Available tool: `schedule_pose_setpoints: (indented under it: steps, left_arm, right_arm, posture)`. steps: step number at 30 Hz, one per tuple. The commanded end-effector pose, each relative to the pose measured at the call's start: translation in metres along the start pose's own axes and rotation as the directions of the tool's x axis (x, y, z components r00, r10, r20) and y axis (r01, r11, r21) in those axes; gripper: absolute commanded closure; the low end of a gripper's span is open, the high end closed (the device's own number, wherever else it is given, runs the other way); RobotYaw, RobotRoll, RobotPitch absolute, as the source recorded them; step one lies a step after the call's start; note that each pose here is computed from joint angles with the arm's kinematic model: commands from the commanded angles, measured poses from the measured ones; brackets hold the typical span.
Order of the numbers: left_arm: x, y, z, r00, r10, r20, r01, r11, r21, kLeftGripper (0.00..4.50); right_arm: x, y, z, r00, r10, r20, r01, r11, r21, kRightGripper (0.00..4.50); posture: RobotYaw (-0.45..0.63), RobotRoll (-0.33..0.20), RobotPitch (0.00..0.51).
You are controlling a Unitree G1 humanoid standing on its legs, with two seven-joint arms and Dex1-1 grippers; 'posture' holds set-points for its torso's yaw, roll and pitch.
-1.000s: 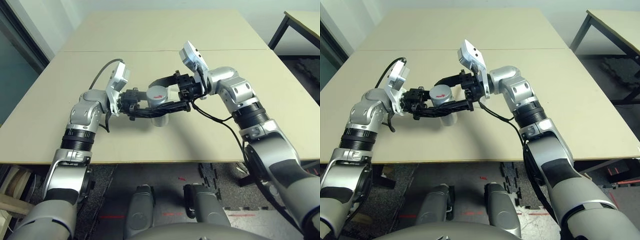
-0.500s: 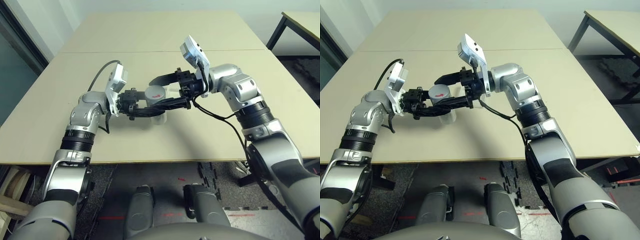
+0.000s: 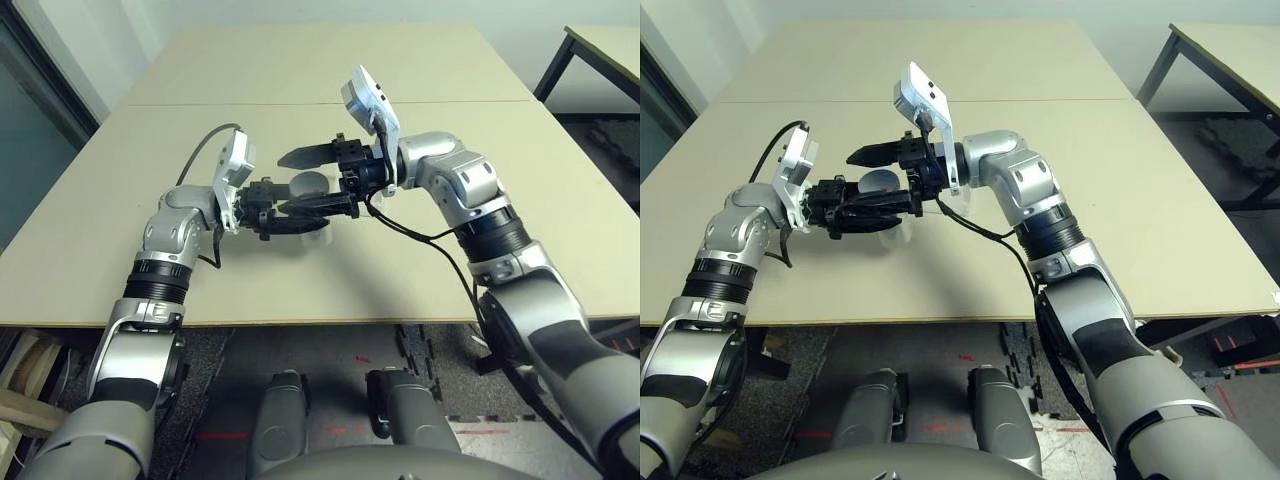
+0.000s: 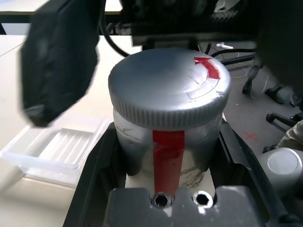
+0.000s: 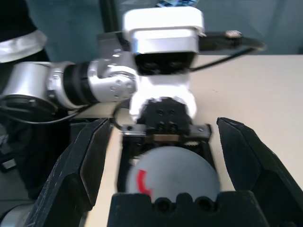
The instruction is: Pour the medicine from the bottle into the box.
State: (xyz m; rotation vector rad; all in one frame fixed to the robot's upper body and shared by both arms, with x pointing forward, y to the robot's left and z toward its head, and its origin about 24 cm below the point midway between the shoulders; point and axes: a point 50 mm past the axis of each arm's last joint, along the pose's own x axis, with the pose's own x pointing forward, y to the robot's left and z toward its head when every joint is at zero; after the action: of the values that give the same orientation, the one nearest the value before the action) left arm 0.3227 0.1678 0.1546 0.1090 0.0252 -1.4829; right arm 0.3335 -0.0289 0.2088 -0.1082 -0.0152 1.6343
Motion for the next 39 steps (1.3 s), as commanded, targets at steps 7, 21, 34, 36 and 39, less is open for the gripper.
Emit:
schedule_pose_setpoints:
  steps: [7,21,34,36,39]
  left_arm:
    - [0.000,-0.004,0.005,1.000,-0.018,0.000,0.018,1.000,0.014,1.95]
    - [-0.012,0.000,0.005,1.000,0.023,-0.017,-0.022,1.000,0.009,1.95]
    - [-0.019,0.004,0.003,0.998,0.061,-0.019,-0.061,0.998,0.014,1.95]
    - [-0.019,0.005,0.002,0.998,0.065,-0.018,-0.065,0.998,0.016,1.95]
    - [-0.019,0.007,0.003,0.997,0.072,-0.015,-0.072,0.997,0.020,1.95]
  right_arm:
    - [-0.014,-0.010,-0.006,0.997,-0.081,-0.007,0.081,0.997,-0.014,0.00]
    - [-0.057,-0.009,-0.004,0.987,-0.161,-0.032,0.160,0.987,-0.008,0.00]
    - [-0.077,-0.002,0.005,0.981,-0.188,-0.054,0.188,0.982,-0.007,0.00]
    - [-0.075,-0.001,0.008,0.981,-0.185,-0.049,0.185,0.983,-0.012,0.00]
    - [-0.066,0.000,0.012,0.983,-0.179,-0.043,0.178,0.984,-0.022,0.00]
  posture:
    - [0.04,0.000,0.053]
    - [0.02,0.000,0.056]
    - [0.01,0.000,0.058]
    - [0.01,0.000,0.056]
    - [0.01,0.000,0.056]
